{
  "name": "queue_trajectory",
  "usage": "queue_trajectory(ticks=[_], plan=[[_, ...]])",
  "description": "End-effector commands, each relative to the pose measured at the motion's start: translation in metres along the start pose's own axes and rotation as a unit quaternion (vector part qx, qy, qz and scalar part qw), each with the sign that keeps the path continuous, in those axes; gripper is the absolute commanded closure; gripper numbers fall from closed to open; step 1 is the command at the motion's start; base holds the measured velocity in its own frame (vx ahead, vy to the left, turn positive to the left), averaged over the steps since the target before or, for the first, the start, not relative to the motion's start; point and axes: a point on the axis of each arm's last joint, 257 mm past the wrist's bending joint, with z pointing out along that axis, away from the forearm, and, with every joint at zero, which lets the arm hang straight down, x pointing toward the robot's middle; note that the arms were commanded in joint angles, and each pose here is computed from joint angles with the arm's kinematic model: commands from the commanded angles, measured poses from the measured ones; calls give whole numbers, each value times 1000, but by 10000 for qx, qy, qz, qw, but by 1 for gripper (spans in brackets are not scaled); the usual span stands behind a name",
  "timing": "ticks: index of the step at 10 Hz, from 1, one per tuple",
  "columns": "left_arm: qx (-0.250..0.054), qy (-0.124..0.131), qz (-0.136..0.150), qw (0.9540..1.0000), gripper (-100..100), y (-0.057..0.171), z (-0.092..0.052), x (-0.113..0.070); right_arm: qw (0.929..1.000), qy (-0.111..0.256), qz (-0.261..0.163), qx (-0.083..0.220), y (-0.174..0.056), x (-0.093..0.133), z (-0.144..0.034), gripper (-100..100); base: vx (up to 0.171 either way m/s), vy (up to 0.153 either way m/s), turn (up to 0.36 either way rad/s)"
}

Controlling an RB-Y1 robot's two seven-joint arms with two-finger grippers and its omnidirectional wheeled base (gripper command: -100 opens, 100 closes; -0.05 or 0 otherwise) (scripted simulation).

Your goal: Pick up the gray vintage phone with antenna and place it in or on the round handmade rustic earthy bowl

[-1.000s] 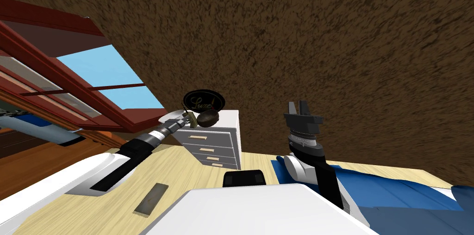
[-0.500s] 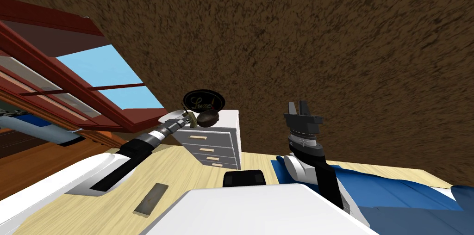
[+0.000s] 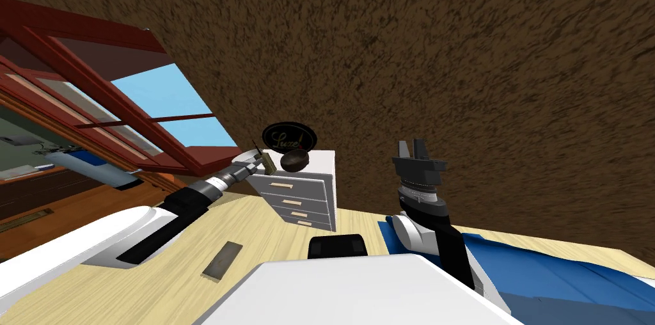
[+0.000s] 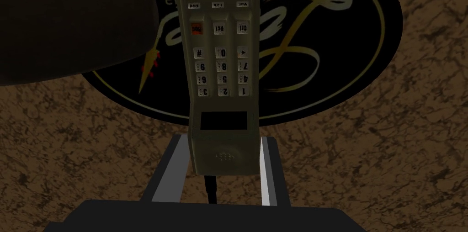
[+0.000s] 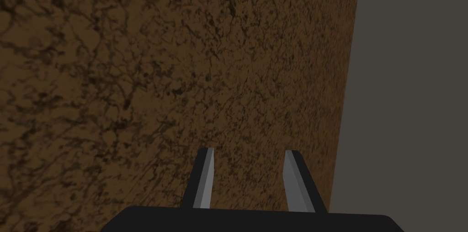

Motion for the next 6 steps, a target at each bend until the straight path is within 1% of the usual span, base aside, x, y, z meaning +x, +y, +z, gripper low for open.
queue_trajectory(ticks=[1, 4, 5, 6], plan=[[96, 35, 143, 9998, 100, -9, 2, -7, 10000, 0, 0, 0, 0, 0, 0, 0, -50, 59, 96], [251, 97, 322, 9991, 100, -23, 5, -16, 10000, 0, 0, 0, 0, 0, 0, 0, -35, 41, 74], [350, 136, 422, 9984, 100, -32, 8, -20, 10000, 0, 0, 0, 0, 0, 0, 0, -34, 44, 138], [397, 155, 465, 9980, 100, -36, 9, -22, 10000, 0, 0, 0, 0, 0, 0, 0, -39, 42, 106]])
